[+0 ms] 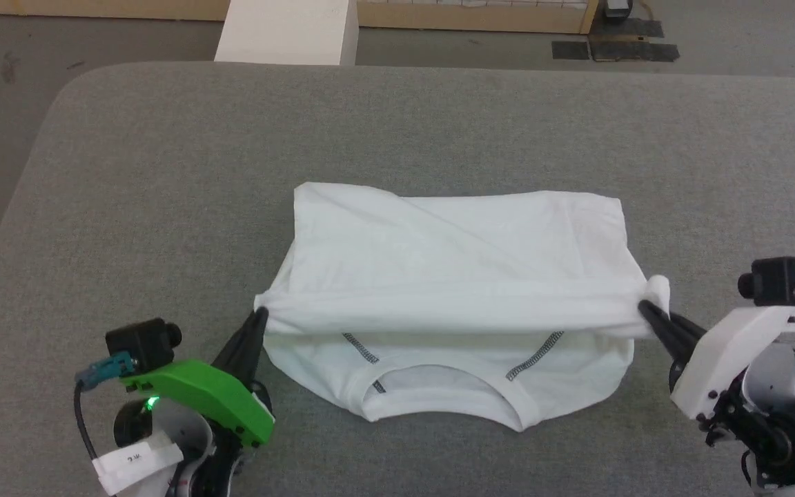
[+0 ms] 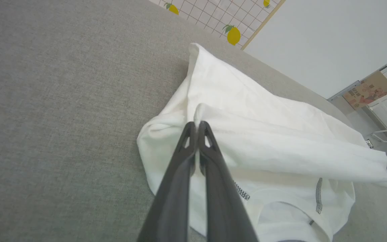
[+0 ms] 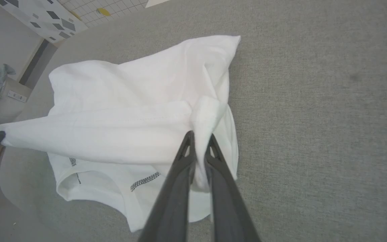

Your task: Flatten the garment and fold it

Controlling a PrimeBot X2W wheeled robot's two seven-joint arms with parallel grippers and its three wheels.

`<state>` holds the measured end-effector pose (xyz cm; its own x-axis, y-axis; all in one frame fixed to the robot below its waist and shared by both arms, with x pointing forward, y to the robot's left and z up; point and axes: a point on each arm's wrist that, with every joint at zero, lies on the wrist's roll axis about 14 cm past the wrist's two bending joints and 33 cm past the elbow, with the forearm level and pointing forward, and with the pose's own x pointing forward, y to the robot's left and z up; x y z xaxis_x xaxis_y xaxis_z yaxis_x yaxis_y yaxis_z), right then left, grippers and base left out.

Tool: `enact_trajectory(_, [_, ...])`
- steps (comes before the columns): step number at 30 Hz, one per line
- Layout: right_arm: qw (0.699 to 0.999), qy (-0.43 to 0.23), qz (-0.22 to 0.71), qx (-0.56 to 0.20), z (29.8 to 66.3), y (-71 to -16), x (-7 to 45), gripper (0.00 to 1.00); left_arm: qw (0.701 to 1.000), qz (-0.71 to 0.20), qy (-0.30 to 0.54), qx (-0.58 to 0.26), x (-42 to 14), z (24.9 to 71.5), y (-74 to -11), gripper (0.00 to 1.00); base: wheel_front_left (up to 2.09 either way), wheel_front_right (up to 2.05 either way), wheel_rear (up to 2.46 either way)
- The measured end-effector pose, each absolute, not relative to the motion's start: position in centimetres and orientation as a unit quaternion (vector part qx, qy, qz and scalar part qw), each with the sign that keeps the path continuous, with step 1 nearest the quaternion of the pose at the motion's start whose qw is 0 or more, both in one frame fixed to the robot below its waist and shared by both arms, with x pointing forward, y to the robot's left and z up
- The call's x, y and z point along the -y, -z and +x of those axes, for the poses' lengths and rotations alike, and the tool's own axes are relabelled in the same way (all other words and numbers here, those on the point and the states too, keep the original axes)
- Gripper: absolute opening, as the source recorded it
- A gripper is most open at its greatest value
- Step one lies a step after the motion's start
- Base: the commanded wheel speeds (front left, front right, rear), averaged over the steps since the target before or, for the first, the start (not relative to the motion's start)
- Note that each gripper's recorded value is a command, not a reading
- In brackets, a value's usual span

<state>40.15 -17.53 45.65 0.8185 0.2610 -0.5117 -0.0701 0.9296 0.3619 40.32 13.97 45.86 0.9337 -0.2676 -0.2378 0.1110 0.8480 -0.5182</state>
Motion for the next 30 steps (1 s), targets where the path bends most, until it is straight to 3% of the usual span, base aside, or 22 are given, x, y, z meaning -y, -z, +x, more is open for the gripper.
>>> enact_trajectory(14, [0.918,-0.078,0.156,-0.357,36.5,-41.2,17.2,0.0,0.921,-0.242,0.064,-0.298,-13.9,36.1,-39.0,0.0,0.0,0.0,0.0])
enact_trajectory(15, [0.918,-0.078,0.156,-0.356,36.4,-41.2,17.2,0.19,0.919,-0.241,0.061,-0.305,-14.0,35.9,-38.8,0.0,0.0,0.0,0.0])
enact_trajectory(16, [0.919,-0.078,0.155,-0.354,36.4,-41.3,17.1,0.75,0.918,-0.239,0.06,-0.31,-14.0,35.7,-38.6,0.31,0.0,0.0,0.0])
enact_trajectory(17, [0.92,-0.079,0.155,-0.352,36.4,-41.4,17.1,1.0,0.918,-0.237,0.06,-0.313,-14.0,35.5,-38.6,1.0,0.0,0.0,0.0])
enact_trajectory(26, [0.921,-0.073,0.158,-0.35,34.1,-43.3,18.7,1.0,0.913,-0.21,0.026,-0.348,-16.0,33.8,-38.3,1.0,0.0,0.0,0.0])
enact_trajectory(30, [0.927,-0.057,0.171,-0.329,33.7,-45.8,20.7,1.0,0.924,-0.21,-0.013,-0.319,-18.7,34.2,-40.0,1.0,0.0,0.0,0.0])
